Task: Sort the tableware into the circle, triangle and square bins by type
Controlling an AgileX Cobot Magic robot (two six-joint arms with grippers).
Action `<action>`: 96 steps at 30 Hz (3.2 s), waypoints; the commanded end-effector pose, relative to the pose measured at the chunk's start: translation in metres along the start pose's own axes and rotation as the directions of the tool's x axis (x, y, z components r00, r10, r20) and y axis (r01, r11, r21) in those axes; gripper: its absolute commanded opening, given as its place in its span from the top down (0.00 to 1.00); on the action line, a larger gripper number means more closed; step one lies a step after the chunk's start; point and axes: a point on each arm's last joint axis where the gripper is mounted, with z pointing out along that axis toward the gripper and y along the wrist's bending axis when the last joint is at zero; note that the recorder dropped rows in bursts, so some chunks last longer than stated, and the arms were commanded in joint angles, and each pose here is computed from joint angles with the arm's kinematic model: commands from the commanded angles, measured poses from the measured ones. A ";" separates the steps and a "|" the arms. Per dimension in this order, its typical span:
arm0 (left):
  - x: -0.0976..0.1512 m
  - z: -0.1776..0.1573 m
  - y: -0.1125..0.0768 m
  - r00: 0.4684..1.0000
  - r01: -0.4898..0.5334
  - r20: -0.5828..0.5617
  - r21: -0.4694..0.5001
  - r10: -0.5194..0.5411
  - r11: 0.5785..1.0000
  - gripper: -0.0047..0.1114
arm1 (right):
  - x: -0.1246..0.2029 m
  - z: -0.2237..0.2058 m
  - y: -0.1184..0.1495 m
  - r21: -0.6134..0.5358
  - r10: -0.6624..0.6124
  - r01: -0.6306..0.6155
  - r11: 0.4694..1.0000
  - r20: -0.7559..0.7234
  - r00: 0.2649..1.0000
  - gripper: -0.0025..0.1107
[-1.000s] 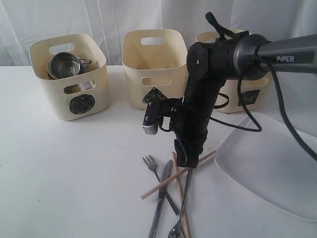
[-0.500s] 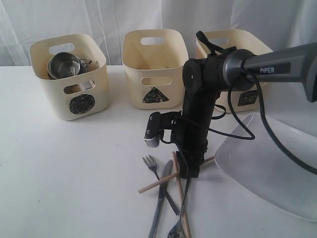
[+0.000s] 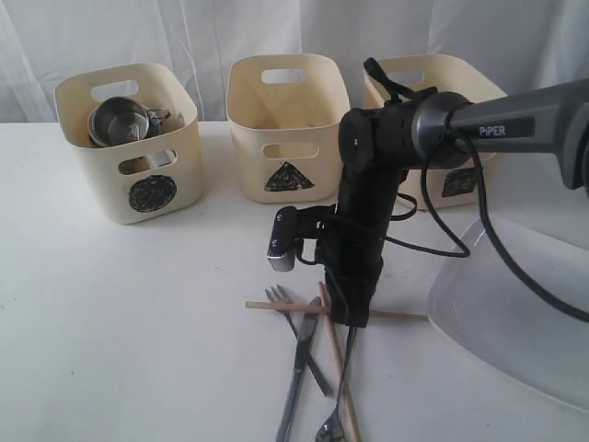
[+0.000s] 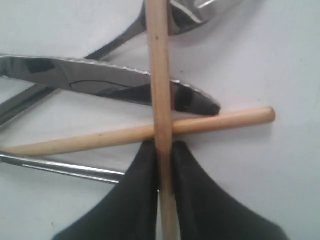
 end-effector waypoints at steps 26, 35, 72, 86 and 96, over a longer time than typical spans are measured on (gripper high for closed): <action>0.006 0.001 0.000 0.999 0.002 -0.034 0.007 -0.002 1.000 0.96 | -0.031 -0.214 -0.037 0.450 -0.262 -0.805 0.386 0.891 0.372 0.98; 0.006 0.001 0.000 0.999 0.002 -0.034 0.007 -0.002 1.000 0.96 | -0.037 -0.116 -0.095 0.437 -0.323 -0.850 0.295 0.883 0.342 0.86; 0.006 0.001 0.000 0.999 0.002 -0.034 0.007 -0.002 1.000 0.96 | 0.028 -0.116 0.210 -0.147 0.541 -0.732 0.666 0.771 0.337 0.98; 0.006 0.001 0.000 0.999 0.000 -0.034 0.007 0.000 1.000 0.96 | 0.017 -0.039 0.147 0.362 0.601 -0.709 0.605 0.377 0.705 0.98; 0.005 0.001 0.000 0.999 0.000 -0.032 0.006 0.000 1.000 0.96 | 0.018 -0.092 0.121 0.434 0.677 -0.806 0.402 0.452 0.581 0.98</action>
